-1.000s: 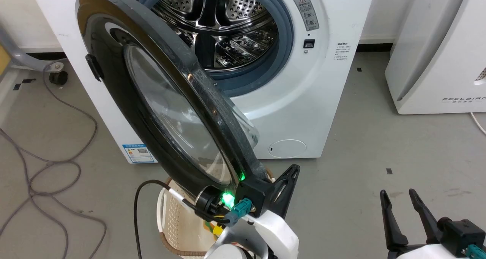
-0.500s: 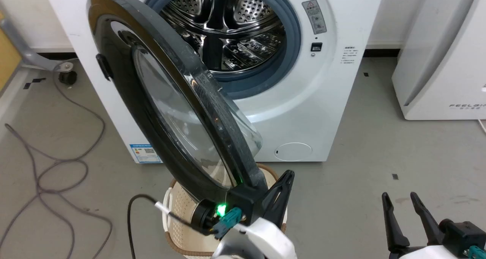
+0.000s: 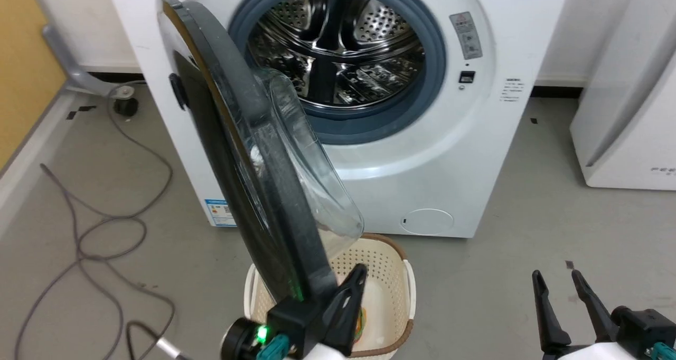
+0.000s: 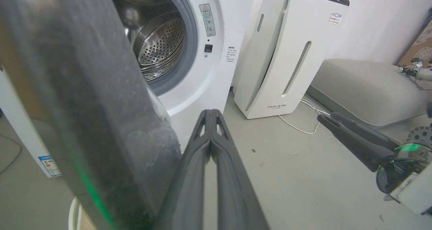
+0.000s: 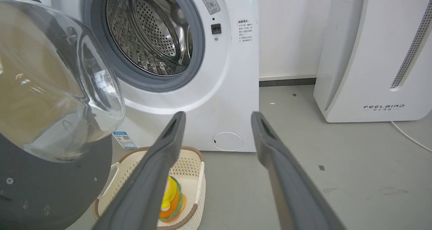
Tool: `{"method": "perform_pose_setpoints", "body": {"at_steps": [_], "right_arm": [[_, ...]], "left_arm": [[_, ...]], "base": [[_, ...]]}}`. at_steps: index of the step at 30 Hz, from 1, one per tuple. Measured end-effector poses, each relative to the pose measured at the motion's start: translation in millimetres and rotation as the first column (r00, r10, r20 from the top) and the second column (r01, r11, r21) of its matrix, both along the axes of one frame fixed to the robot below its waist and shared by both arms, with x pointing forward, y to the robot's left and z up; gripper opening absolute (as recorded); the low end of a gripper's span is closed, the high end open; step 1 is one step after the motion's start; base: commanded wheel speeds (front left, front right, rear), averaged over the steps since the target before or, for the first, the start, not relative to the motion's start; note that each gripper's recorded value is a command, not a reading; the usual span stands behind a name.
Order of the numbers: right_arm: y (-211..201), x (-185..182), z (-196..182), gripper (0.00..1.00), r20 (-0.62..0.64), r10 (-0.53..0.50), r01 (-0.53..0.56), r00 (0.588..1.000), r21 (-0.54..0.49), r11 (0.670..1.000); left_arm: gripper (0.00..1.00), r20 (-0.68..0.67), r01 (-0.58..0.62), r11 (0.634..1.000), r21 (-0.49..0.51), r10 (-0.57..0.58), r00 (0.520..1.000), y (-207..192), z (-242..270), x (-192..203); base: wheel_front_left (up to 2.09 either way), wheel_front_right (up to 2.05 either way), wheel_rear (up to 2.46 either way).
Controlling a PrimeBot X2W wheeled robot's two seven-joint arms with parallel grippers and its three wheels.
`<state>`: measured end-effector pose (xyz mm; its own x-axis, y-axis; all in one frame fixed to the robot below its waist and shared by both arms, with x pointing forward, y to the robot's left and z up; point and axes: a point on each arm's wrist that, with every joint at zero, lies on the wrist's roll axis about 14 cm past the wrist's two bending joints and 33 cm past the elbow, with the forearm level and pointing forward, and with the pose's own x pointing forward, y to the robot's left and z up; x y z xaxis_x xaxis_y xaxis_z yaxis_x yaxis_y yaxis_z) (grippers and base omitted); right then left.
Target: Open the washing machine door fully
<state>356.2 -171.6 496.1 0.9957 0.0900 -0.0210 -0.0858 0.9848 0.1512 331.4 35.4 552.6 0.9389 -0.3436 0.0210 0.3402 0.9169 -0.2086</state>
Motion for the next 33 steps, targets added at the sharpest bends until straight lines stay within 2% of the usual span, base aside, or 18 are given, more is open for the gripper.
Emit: {"method": "perform_pose_setpoints", "body": {"at_steps": [8,13,23,33], "right_arm": [[15.8,7.6,-0.4,1.00,-0.006,0.050,-0.050,0.999,-0.001,0.999],[27.1,14.3,0.4,1.00,-0.006,0.084,-0.084,0.996,-0.002,0.996],[46.0,22.5,-1.9,1.00,-0.014,0.141,-0.141,0.990,0.000,0.990],[49.3,24.0,-5.8,1.00,-0.025,0.150,-0.150,0.988,0.003,0.989]], "left_arm": [[0.00,0.004,-0.170,0.985,0.020,0.170,0.985,45.7,-2.7,-15.4],[0.00,0.007,-0.315,0.949,0.029,0.315,0.949,87.1,-5.2,-23.2],[0.00,0.042,-0.583,0.805,0.109,0.582,0.812,183.2,-10.3,-38.7],[0.00,0.073,-0.741,0.650,0.166,0.741,0.667,277.7,-20.2,-47.4]], "base": [[0.00,0.00,0.00],[0.00,0.00,0.00],[0.00,0.00,0.00],[0.00,0.00,0.00]]}}
